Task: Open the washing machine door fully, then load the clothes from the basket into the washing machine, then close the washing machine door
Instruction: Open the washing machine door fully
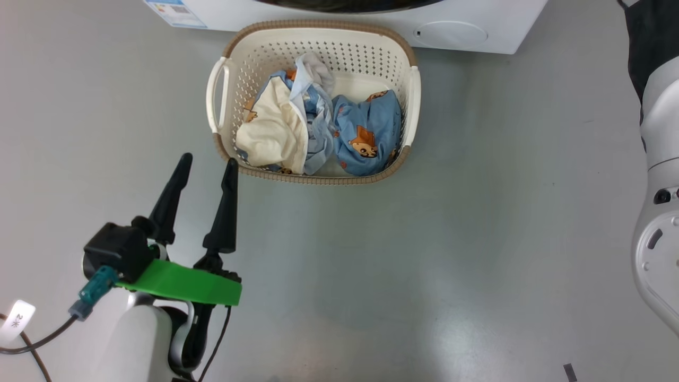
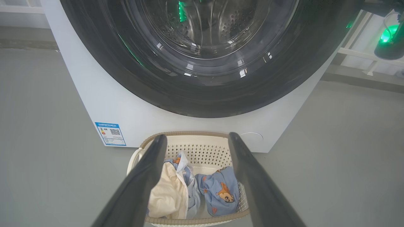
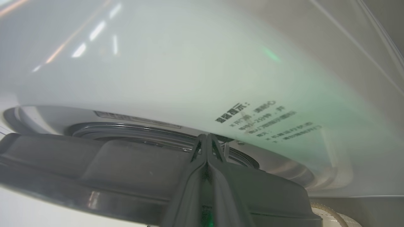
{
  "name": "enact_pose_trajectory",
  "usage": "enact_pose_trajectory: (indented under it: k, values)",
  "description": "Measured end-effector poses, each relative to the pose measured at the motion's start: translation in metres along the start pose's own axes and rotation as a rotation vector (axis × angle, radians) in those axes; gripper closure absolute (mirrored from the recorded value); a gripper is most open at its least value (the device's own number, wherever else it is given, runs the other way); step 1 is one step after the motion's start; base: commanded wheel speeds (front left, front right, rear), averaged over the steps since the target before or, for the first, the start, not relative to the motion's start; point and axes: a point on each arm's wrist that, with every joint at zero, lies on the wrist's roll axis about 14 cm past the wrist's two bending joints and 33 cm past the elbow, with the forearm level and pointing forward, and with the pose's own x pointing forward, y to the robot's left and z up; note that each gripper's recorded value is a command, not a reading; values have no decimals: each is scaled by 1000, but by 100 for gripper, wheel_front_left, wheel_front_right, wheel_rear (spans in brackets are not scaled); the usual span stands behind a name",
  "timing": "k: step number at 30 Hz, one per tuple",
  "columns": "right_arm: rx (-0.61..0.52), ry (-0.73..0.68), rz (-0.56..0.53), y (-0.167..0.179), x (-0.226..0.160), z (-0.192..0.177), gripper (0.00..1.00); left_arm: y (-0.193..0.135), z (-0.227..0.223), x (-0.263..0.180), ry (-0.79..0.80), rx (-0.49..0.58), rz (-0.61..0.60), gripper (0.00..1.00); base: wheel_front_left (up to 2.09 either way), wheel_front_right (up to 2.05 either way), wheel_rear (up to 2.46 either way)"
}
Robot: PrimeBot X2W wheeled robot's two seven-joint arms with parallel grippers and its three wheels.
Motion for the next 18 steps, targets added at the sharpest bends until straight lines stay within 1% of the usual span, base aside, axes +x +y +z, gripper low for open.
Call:
enact_pose_trajectory:
  k: [11, 18]
  values:
    - [5, 21, -9, -1, 11, -5, 100, 7, -3, -2, 8, -8, 22, 0, 0, 0, 0]
    - [-5, 93, -7, -1, 11, -11, 100, 5, -3, -1, 6, -11, 18, 0, 0, 0, 0]
